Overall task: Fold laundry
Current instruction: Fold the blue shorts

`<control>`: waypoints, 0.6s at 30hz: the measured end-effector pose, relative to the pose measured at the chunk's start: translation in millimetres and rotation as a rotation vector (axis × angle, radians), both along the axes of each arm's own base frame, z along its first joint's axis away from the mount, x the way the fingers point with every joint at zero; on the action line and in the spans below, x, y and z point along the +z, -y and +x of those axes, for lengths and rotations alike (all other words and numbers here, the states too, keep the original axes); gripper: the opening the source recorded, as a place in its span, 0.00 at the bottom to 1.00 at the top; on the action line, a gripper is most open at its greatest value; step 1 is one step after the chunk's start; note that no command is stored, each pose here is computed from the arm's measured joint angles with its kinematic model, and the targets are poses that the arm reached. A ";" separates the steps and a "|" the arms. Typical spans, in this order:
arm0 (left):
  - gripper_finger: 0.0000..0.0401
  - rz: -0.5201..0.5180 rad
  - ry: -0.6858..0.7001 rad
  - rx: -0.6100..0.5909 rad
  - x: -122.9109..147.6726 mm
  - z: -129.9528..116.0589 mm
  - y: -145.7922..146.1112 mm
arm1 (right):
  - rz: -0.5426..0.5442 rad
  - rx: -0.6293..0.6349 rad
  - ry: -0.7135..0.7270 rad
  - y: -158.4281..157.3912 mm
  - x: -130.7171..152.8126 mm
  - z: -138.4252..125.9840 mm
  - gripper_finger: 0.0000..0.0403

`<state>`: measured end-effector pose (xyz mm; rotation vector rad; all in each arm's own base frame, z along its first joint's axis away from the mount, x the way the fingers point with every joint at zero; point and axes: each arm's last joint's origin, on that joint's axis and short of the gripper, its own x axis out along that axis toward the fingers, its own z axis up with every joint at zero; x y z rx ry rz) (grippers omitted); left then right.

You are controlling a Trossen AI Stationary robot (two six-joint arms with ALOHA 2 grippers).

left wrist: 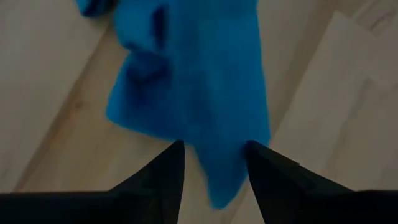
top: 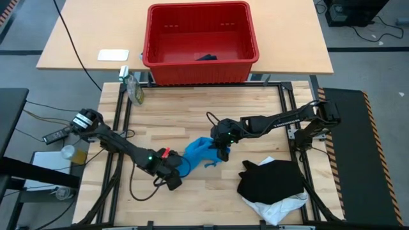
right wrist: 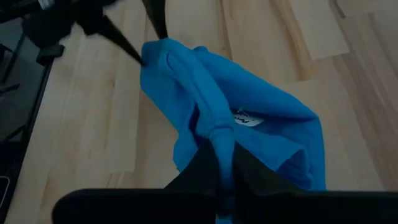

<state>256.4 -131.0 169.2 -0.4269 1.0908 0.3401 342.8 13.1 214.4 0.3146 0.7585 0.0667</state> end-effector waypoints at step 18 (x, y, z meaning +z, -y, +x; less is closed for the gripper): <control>0.01 0.093 0.016 -0.049 59.4 -8.4 -23.2 | 0.212 0.195 0.058 3.6 36.6 -13.4 0.05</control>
